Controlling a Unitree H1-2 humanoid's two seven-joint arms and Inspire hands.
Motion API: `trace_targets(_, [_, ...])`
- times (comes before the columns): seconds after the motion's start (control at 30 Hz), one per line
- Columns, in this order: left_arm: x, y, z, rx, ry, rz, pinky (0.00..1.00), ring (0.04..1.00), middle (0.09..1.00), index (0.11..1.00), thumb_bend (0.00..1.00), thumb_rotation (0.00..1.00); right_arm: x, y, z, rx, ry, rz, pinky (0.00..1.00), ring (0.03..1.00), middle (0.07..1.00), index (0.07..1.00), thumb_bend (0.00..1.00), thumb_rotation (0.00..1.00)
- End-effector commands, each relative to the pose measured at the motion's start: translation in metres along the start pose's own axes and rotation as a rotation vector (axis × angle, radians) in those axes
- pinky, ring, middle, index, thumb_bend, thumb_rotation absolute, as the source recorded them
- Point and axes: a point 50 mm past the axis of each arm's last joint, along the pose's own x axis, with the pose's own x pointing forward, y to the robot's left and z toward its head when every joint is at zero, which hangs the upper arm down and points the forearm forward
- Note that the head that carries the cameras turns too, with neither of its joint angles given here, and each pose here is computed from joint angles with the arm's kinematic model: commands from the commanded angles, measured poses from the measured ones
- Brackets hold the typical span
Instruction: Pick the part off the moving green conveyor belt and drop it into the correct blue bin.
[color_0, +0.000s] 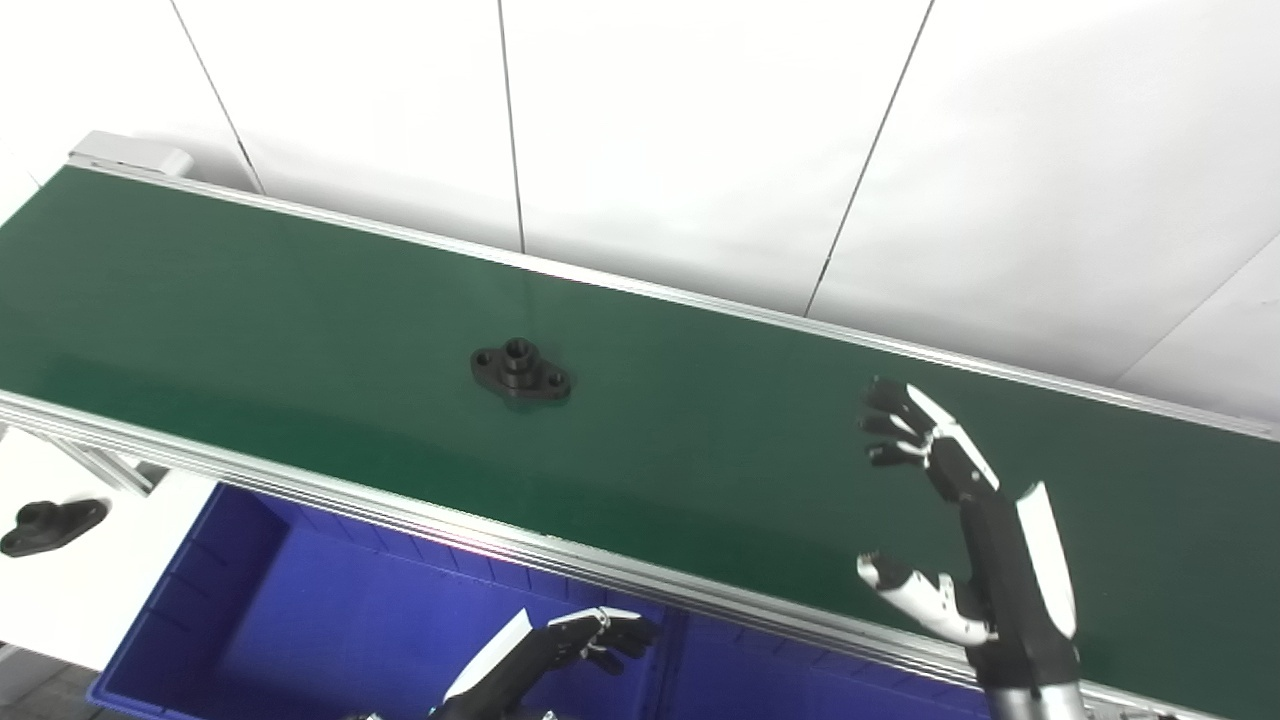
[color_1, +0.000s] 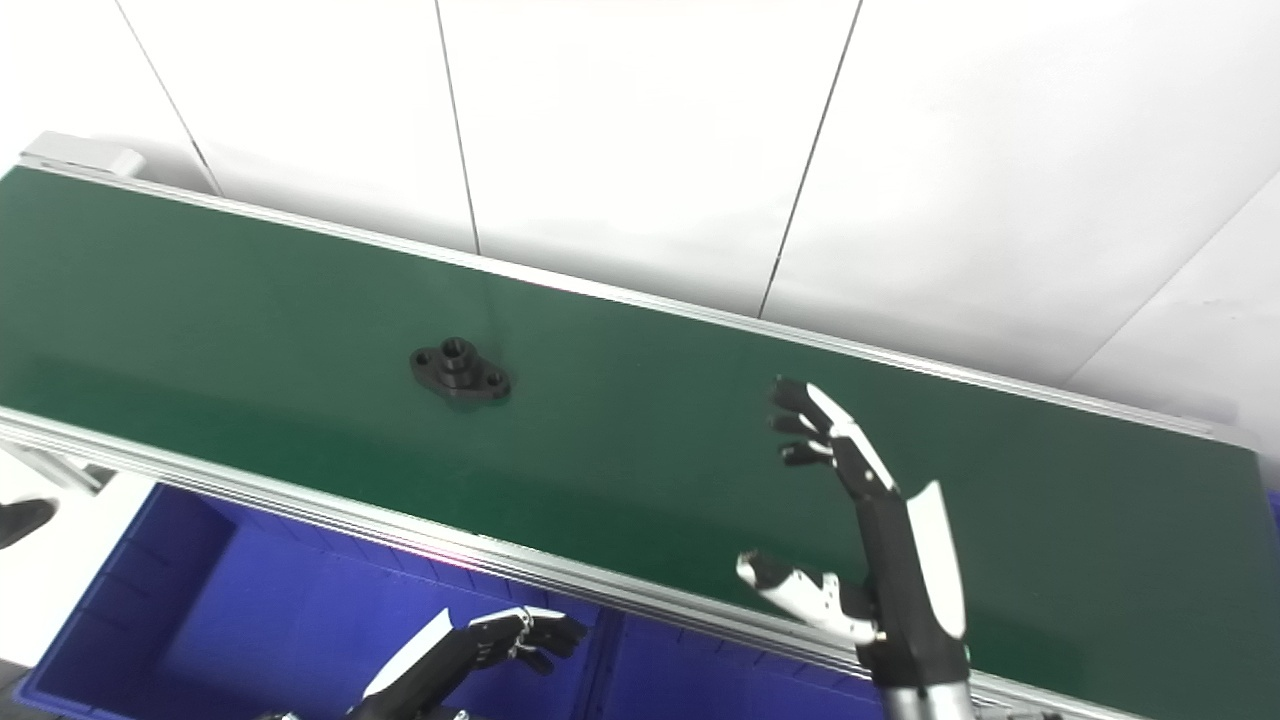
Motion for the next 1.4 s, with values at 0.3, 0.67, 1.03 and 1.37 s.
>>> trace_targets(0.3, [-0.005, 0.018, 0.007, 0.011, -0.052, 0.015, 0.65, 0.745, 0.784, 0.759, 0.83, 0.72, 0.029, 0.005, 0.015, -0.085, -0.01, 0.07, 0.68, 0.778, 0.832, 0.862, 0.68, 0.7])
trace_targets(0.67, [-0.012, 0.038, 0.001, 0.029, -0.027, 0.009, 0.7, 0.773, 0.803, 0.78, 0.83, 0.73, 0.066, 0.028, 0.002, -0.177, 0.037, 0.119, 0.74, 0.814, 0.861, 0.899, 0.7, 0.6])
trace_targets(1.03, [-0.011, 0.046, 0.001, 0.008, -0.028, -0.006, 0.72, 0.79, 0.813, 0.793, 0.81, 0.7, 0.116, 0.029, -0.005, -0.293, 0.077, 0.218, 0.76, 0.846, 0.877, 0.906, 0.74, 0.5])
trace_targets(1.37, [-0.008, 0.048, 0.0, 0.001, -0.029, -0.007, 0.73, 0.796, 0.817, 0.797, 0.79, 0.71, 0.16, 0.032, -0.013, -0.42, 0.109, 0.324, 0.78, 0.858, 0.885, 0.915, 0.75, 0.5])
